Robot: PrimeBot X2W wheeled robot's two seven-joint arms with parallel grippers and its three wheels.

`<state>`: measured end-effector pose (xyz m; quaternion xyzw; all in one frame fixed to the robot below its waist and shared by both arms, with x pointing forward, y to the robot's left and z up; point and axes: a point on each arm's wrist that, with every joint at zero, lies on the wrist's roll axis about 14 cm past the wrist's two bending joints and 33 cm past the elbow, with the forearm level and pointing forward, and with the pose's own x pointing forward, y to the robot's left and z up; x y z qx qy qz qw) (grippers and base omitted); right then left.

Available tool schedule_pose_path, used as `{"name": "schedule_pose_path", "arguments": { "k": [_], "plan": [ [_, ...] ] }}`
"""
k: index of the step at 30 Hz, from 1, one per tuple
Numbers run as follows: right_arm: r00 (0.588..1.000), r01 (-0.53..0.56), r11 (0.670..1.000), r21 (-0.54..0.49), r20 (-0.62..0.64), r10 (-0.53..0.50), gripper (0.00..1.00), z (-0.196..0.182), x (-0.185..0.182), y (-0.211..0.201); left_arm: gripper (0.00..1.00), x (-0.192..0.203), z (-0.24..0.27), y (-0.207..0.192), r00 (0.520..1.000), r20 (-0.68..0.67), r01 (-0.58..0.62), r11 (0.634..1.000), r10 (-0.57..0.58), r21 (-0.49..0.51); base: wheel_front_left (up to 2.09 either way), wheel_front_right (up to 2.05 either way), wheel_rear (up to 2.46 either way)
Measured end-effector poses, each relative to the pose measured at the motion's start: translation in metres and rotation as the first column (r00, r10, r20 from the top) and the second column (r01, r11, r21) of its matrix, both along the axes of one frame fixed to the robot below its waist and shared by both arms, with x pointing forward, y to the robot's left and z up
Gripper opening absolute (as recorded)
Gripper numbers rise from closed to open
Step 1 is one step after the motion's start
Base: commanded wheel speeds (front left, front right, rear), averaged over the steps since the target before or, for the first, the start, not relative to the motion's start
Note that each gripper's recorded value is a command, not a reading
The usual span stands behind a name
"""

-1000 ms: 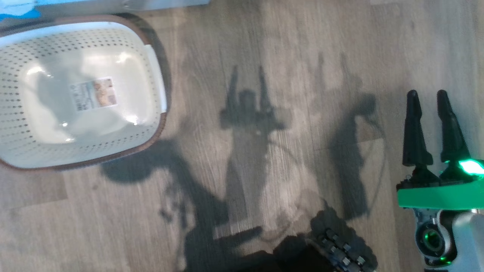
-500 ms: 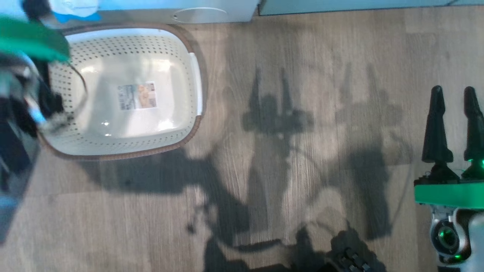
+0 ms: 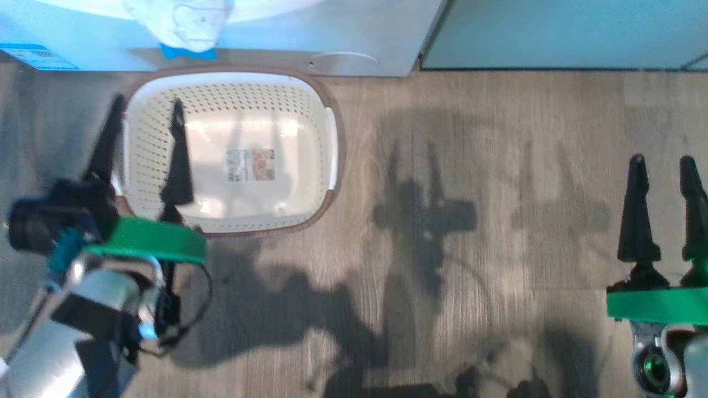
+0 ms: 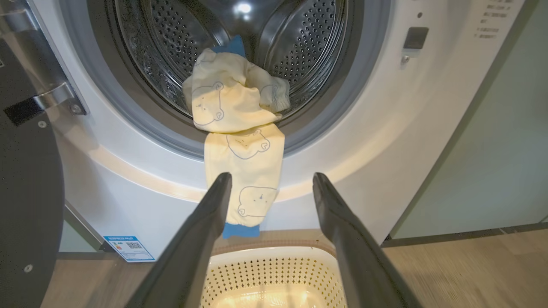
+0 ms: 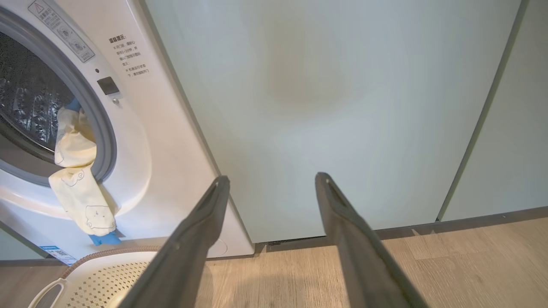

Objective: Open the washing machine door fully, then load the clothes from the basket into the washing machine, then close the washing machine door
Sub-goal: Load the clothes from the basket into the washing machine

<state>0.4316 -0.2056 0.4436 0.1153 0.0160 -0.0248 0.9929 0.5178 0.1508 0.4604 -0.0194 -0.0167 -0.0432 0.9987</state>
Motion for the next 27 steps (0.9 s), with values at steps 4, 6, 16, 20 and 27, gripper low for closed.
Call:
{"name": "schedule_pose_path", "arguments": {
  "k": [4, 6, 16, 20, 27],
  "plan": [
    [1.000, -0.021, 1.000, -0.007, 0.003, 0.021, 1.00, 0.004, -0.006, 0.007, 1.00, -0.023, 0.005, -0.003, 1.000, -0.014, -0.002, 1.000, 0.002, -0.017, 0.00, 0.00, 0.00],
    [0.999, -0.031, 0.999, -0.012, 0.008, 0.031, 1.00, 0.007, -0.009, 0.010, 1.00, -0.033, 0.008, -0.002, 1.000, -0.019, -0.010, 1.000, 0.009, -0.020, 0.00, 0.00, 0.00],
    [0.997, -0.067, 0.998, -0.008, 0.028, 0.067, 1.00, 0.020, -0.025, 0.024, 1.00, -0.070, 0.021, 0.003, 0.999, -0.030, -0.032, 0.999, 0.032, -0.020, 0.00, 0.00, 0.00],
    [0.996, -0.081, 0.997, -0.012, 0.036, 0.082, 1.00, 0.024, -0.026, 0.028, 1.00, -0.074, 0.024, 0.004, 0.999, -0.026, -0.040, 0.999, 0.039, -0.026, 0.00, 0.00, 0.00],
    [0.996, -0.082, 0.997, -0.012, 0.035, 0.082, 1.00, 0.024, -0.028, 0.029, 1.00, -0.074, 0.024, 0.002, 0.999, -0.026, -0.040, 0.999, 0.040, -0.030, 0.00, 0.00, 0.00]
  ]
}}
